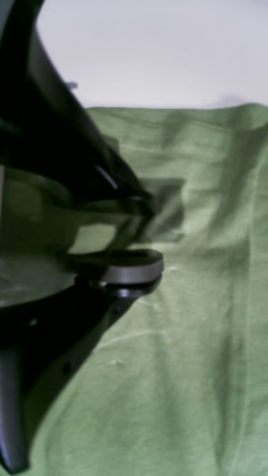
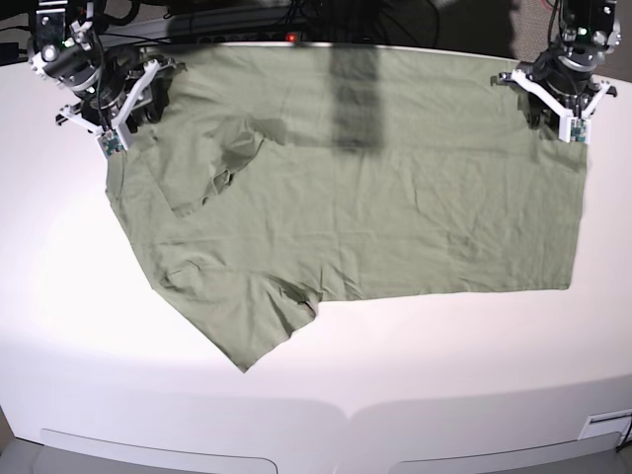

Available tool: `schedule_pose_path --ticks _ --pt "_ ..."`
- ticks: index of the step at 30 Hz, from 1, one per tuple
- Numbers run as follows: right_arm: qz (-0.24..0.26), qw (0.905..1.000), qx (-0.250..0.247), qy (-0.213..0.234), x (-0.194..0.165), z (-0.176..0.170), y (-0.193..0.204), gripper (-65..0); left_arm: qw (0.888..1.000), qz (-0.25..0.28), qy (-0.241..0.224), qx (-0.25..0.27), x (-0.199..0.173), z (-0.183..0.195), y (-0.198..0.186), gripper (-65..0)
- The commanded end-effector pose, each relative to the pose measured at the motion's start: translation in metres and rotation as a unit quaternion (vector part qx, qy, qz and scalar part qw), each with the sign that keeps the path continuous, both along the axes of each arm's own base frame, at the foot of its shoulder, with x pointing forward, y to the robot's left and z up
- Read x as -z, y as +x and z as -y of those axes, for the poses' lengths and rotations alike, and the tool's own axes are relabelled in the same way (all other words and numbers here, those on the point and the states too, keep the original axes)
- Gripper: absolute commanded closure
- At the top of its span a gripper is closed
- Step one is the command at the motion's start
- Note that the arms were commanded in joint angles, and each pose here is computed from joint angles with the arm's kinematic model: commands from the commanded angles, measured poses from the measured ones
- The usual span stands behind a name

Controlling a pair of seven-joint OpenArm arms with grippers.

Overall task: Fold the T-shirt properly
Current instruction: 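Open the right gripper and move it away from the shirt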

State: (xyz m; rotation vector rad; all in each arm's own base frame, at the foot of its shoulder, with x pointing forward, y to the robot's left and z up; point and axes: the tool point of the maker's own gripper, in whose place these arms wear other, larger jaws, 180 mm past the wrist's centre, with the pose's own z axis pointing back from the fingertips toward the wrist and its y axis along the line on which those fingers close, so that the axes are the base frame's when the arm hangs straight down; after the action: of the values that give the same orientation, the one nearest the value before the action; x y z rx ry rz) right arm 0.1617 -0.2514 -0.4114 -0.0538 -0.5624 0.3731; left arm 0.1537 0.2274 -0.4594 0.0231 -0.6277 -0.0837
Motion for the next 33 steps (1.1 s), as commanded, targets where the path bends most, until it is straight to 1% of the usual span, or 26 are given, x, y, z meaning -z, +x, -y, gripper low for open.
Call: schedule_pose_path --ticks 1,7,11,15,17,20,22,27,33 --pt "0.017 0.9998 -0.003 -0.001 -0.008 0.002 0.007 -19.2 0.992 -0.126 0.010 0.010 0.028 0.001 -0.055 -18.9" --pt "0.037 0.9993 -0.003 -0.001 -0.015 0.002 0.023 -19.2 0.997 -0.073 0.021 0.023 0.017 0.002 -0.035 -19.0" --pt "0.044 0.9990 -0.003 0.001 -0.018 0.001 0.029 -19.2 0.998 -0.060 0.023 0.025 0.014 0.002 -0.030 -19.0" --pt "0.052 0.9983 0.002 0.027 -0.021 -0.006 0.032 -19.2 0.998 -0.050 0.023 0.026 0.012 0.002 -0.023 -19.0" --pt "0.056 0.9978 0.003 0.037 -0.022 -0.008 0.033 -19.2 0.999 -0.028 0.021 0.027 0.008 0.003 -0.015 -19.0" --pt "0.060 0.9974 0.003 0.039 -0.023 -0.009 0.035 -19.2 0.999 0.004 0.018 0.029 0.001 0.005 -0.003 -19.0" --pt "0.068 0.9968 0.002 0.042 -0.025 -0.010 0.037 -19.2 0.999 0.007 0.019 0.030 0.000 0.005 -0.003 -19.0" --pt "0.099 0.9936 -0.003 0.053 -0.033 -0.014 0.045 -19.2 0.997 0.005 0.058 0.051 0.000 -0.002 -0.002 -19.0" --pt "0.100 0.9936 -0.003 0.052 -0.033 -0.013 0.045 -19.2 0.996 0.018 0.063 0.056 -0.007 -0.001 0.008 -19.0"
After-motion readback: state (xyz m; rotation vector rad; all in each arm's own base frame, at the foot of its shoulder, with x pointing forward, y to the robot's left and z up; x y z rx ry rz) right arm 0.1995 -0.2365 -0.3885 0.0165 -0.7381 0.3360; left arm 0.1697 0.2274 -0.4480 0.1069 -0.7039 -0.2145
